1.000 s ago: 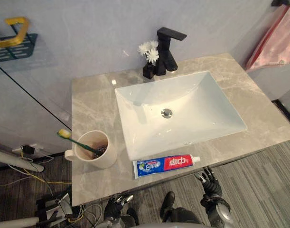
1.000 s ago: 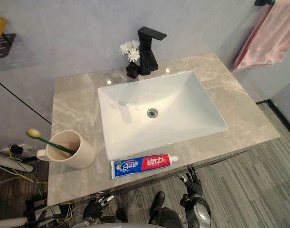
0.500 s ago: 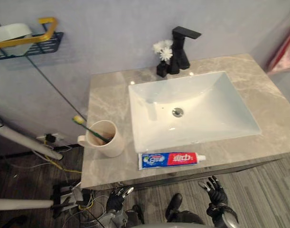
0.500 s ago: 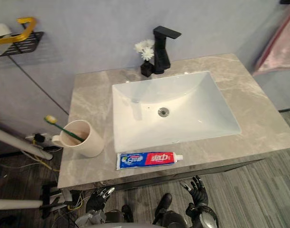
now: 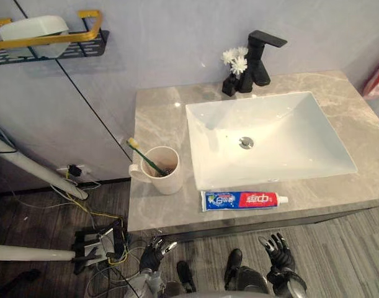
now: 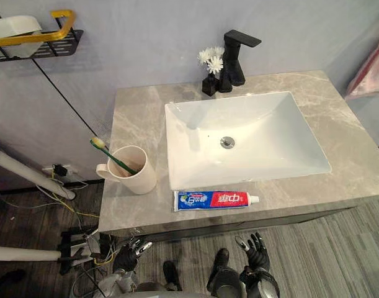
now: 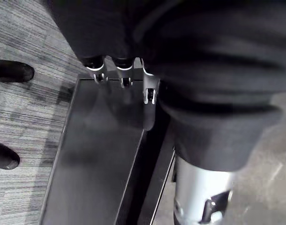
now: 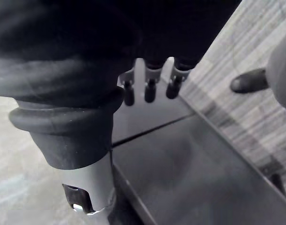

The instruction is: Organize washtable

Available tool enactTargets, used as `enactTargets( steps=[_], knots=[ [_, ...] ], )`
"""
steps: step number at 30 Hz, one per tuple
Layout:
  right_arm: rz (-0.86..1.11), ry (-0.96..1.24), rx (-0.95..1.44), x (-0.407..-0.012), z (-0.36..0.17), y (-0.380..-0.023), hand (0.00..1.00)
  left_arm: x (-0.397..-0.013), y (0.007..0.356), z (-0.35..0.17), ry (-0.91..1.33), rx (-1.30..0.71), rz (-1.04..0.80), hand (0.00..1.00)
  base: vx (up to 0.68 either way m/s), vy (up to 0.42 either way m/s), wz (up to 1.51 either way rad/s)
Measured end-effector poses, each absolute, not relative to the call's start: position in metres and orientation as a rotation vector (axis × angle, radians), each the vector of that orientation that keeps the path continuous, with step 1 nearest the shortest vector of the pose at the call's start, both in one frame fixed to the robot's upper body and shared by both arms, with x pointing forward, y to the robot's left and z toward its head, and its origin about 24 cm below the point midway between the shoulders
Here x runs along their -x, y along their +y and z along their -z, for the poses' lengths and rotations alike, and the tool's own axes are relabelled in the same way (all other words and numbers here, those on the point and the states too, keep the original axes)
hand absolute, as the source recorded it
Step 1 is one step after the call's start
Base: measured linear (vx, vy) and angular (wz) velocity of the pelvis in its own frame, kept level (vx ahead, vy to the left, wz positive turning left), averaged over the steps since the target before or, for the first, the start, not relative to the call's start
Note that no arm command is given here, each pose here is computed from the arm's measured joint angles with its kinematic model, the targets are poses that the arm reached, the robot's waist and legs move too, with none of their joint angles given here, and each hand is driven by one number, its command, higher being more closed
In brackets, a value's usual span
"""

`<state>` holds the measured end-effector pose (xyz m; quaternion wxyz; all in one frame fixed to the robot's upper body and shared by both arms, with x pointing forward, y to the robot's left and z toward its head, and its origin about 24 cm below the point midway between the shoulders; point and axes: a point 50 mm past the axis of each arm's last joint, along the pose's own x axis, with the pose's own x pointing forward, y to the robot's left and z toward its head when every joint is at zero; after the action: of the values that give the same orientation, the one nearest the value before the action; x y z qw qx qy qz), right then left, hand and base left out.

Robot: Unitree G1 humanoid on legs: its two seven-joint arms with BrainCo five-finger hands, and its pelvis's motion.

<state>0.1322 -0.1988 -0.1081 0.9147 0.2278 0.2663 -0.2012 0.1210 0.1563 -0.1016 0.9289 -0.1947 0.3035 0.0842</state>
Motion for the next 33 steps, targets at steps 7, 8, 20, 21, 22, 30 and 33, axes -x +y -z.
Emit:
enactTargets(
  steps=[7, 8, 20, 21, 22, 30, 33],
  knots=[
    [0.351, 0.525, -0.442, -0.15, 0.103, -0.196, 0.0, -0.12, 0.179, 0.096, 0.572, 0.411, -0.297, 0.0, 0.0, -0.153, -0.38],
    [0.339, 0.523, -0.43, -0.151, 0.102, -0.197, 0.0, -0.12, 0.178, 0.097, 0.577, 0.415, -0.297, 0.0, -0.01, -0.224, -0.41],
    [0.272, 0.528, -0.362, -0.15, 0.1, -0.207, 0.0, -0.118, 0.162, 0.101, 0.604, 0.456, -0.239, 0.0, -0.05, -0.046, -0.27],
    [0.284, 0.533, -0.366, -0.147, 0.101, -0.208, 0.0, -0.117, 0.16, 0.101, 0.606, 0.456, -0.221, 0.0, -0.03, 0.102, 0.0],
    [0.29, 0.548, -0.374, -0.141, 0.103, -0.206, 0.0, -0.117, 0.159, 0.102, 0.61, 0.454, -0.208, 0.0, -0.03, 0.09, 0.06],
    [0.291, 0.593, -0.396, -0.129, 0.111, -0.194, 0.0, -0.111, 0.15, 0.104, 0.636, 0.438, -0.122, 0.0, 0.02, 0.054, 0.23],
    [0.29, 0.602, -0.407, -0.128, 0.112, -0.191, 0.0, -0.109, 0.15, 0.105, 0.645, 0.422, -0.118, 0.0, 0.03, 0.004, 0.22]
  ],
)
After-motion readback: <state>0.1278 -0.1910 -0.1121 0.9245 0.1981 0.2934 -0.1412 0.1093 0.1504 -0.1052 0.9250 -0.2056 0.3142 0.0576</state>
